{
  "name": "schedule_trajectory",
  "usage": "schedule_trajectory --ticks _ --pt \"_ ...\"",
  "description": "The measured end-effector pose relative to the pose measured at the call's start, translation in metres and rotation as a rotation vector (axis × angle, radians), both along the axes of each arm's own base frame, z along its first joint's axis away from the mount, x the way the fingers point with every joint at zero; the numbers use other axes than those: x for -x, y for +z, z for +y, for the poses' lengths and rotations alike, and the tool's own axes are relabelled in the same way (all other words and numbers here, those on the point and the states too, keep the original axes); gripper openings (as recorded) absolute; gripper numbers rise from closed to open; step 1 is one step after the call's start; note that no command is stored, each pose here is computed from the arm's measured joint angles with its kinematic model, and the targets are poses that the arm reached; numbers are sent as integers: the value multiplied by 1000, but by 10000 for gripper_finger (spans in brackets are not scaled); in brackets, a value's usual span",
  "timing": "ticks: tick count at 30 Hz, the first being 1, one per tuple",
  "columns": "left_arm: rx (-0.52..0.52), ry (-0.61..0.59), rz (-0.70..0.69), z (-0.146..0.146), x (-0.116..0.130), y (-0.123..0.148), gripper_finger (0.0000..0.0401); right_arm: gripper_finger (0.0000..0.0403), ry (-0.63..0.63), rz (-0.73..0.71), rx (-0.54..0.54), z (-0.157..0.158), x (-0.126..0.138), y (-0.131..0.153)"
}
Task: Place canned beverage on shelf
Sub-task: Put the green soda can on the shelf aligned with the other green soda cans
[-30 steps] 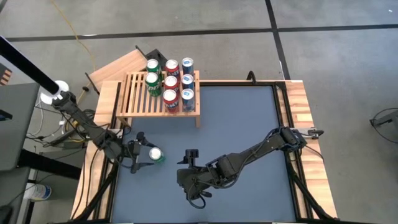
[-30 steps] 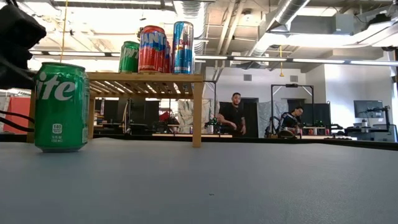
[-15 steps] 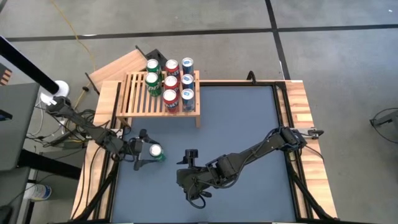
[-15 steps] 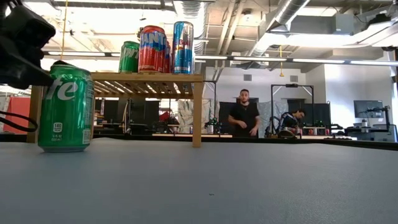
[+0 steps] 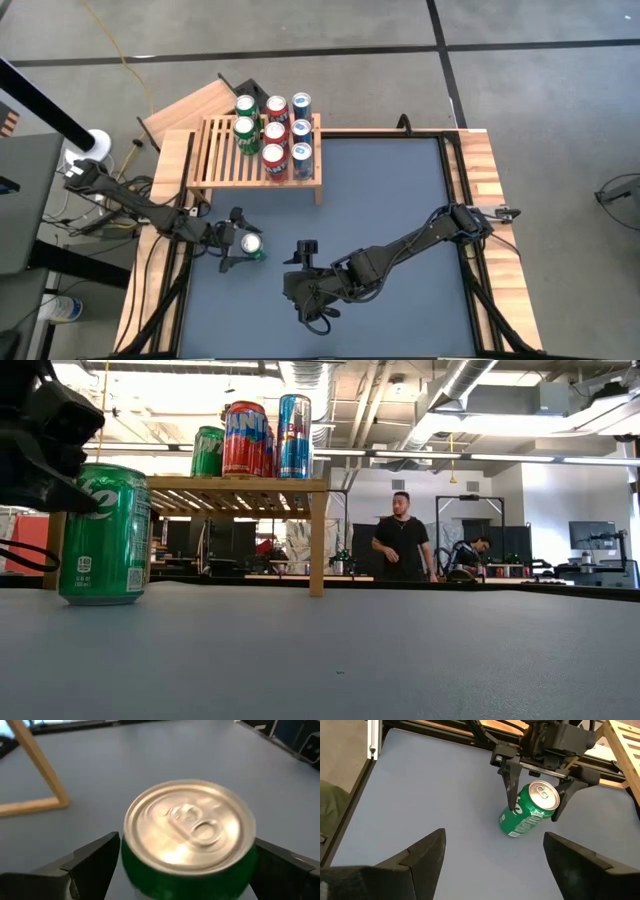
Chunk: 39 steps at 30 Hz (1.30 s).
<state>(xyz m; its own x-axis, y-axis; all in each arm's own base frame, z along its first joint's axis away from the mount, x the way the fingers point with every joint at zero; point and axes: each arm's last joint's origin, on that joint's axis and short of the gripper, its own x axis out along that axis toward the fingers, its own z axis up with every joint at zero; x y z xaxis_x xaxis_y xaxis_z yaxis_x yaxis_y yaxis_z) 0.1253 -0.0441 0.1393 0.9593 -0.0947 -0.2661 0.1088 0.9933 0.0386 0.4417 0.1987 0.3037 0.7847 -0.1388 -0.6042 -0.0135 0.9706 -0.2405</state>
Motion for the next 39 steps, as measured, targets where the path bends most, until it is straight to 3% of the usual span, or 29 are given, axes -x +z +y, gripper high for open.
schedule_trajectory --ticks 4,11,17,19,23,25,39 --pt "20 12 26 1 -1 -3 355 329 0 -1 -1 1 0 0" --pt "40 1 26 0 -1 -3 291 329 -4 -2 -6 1 0 0" --pt "68 8 19 0 -2 0 290 329 -5 -2 -8 1 0 0" --pt "117 68 6 0 -4 4 295 329 -5 -2 -8 1 0 0" --pt "270 318 -50 6 -5 8 296 329 6 2 -16 2 1 0" --pt "279 391 -53 8 -4 6 297 329 7 3 -16 2 1 0" --pt "213 488 -36 10 -6 6 295 329 18 10 1 2 1 -1"
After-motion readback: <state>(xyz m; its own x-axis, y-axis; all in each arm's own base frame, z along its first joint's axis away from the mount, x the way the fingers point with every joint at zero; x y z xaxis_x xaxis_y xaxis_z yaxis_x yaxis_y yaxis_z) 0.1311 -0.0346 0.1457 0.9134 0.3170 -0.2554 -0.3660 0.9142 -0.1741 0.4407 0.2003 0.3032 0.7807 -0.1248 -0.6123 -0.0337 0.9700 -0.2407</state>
